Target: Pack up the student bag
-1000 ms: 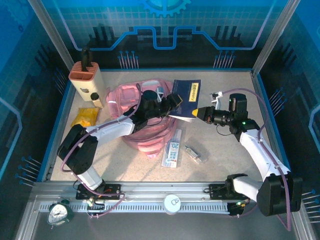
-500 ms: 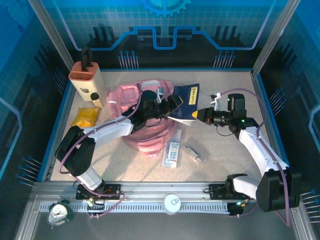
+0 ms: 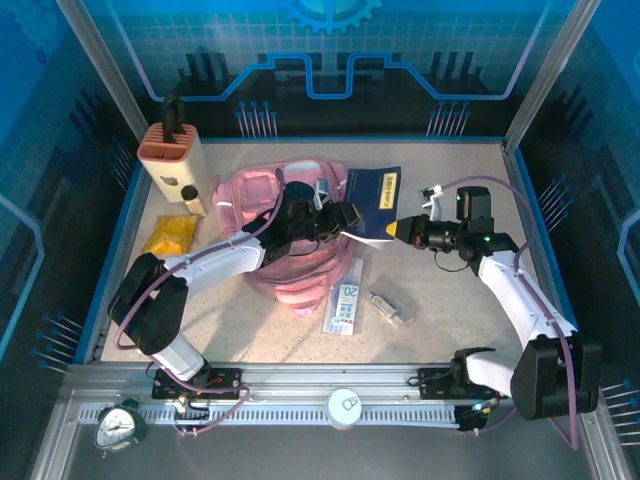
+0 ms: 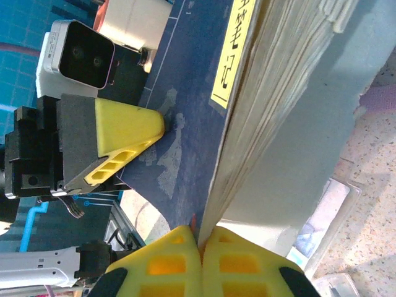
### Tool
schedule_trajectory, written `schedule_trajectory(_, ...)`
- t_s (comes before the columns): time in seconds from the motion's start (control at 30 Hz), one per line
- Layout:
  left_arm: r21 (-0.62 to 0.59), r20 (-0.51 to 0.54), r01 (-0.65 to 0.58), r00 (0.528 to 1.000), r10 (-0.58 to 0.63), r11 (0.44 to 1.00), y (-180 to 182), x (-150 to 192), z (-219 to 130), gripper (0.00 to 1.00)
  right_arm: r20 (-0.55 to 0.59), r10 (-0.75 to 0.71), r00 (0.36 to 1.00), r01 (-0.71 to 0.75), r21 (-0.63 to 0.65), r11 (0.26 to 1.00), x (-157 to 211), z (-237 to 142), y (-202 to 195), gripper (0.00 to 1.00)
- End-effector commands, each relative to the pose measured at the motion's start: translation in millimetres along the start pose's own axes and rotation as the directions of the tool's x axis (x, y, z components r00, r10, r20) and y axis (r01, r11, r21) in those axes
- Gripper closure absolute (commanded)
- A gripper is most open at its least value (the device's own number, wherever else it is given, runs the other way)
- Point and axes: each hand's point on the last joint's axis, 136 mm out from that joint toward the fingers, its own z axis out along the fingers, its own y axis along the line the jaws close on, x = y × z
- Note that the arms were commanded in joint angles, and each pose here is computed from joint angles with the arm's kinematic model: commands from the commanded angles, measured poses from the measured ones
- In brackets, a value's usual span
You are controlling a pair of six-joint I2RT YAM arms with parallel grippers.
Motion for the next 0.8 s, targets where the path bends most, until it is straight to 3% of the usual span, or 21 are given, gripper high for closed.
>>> schedule_trajectory(0.0,0.095,0.016,-0.056,0.998,0.055,0.994,-43,-6,-15,0.80,0.018,-0.041,0.999,0.041,-0.009,0.999,-9,-6,7,0.87)
schedule_trajectory(0.1,0.110,0.024,-0.066,0.998,0.063,0.992,-49,-8,-17,0.89,0.023,-0.031,0.999,0.031,-0.002,1.000,-9,-8,7,0.76)
schedule_trajectory(0.2,0.131,0.035,-0.071,0.997,0.067,0.989,-56,-11,-19,0.96,0.029,-0.006,1.000,0.007,-0.013,1.000,-7,-11,6,0.58)
schedule_trajectory(0.33,0.172,0.054,-0.079,0.996,0.071,0.982,-69,-13,-23,1.00,0.063,0.098,0.993,-0.099,0.011,0.995,-7,-16,-7,0.32)
schedule_trajectory(0.4,0.196,0.071,-0.084,0.995,0.071,0.977,-78,-14,-26,1.00,0.069,0.176,0.982,-0.174,-0.035,0.984,-7,-15,-11,0.16)
schedule_trajectory(0.5,0.236,0.086,-0.092,0.994,0.074,0.967,-92,-14,-29,1.00,0.050,0.243,0.969,-0.238,-0.094,0.967,-11,-8,-7,0.00)
schedule_trajectory(0.77,0.278,0.142,-0.137,0.985,0.100,0.951,-110,-13,-27,1.00,0.006,0.303,0.953,-0.295,-0.214,0.931,-20,15,14,0.00)
